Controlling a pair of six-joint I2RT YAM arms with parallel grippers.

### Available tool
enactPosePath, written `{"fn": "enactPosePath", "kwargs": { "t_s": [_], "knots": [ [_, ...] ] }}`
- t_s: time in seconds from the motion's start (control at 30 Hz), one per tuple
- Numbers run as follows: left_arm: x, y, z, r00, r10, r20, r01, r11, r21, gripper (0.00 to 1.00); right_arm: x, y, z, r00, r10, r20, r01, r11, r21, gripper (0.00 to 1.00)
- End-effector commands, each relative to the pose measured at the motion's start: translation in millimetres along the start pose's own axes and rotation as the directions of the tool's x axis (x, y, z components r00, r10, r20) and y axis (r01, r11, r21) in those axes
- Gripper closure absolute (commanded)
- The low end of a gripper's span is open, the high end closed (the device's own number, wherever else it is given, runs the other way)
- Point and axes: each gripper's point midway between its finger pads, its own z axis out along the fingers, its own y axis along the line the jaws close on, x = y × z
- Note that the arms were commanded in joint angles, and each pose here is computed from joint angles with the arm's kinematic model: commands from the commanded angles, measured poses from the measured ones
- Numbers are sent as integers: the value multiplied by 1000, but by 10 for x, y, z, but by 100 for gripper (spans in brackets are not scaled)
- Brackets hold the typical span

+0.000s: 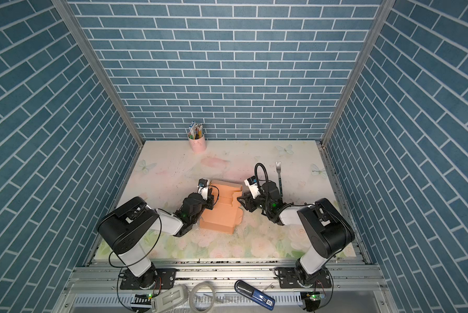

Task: Fold the paper box
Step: 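Release the far wall with the right gripper and lift it away from the box, then grasp the box wall edge nearest the right gripper with the right gripper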

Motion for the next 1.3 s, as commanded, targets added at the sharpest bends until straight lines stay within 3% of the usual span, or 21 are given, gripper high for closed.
{"fn": "enactPosePath", "kwargs": {
  "t_s": [0.0, 0.23, 0.5, 1.1, 1.27],
  "knots": [
    [-34, -35, 21, 1000, -4, 13, 4, 1000, 10, 100, -164, -80, 55, 997, -58, 44, 54, 995, 88, 51],
    [-37, -39, 18, 1000, -3, 15, 3, 1000, 11, 100, -289, -132, 84, 989, -117, 88, 91, 962, 258, 54],
    [-50, -39, -2, 1000, -4, 22, 4, 1000, 10, 100, -421, -268, 12, 980, -121, 158, 34, 884, 467, 61],
    [-134, -83, -98, 1000, -5, -1, 5, 1000, -24, 100, -392, -318, 12, 985, -99, 140, -14, 765, 644, 93],
    [-165, -198, -183, 999, 29, -42, -30, 999, -13, 89, -406, -268, -30, 990, -76, 115, -15, 771, 637, 100]
  ]
}}
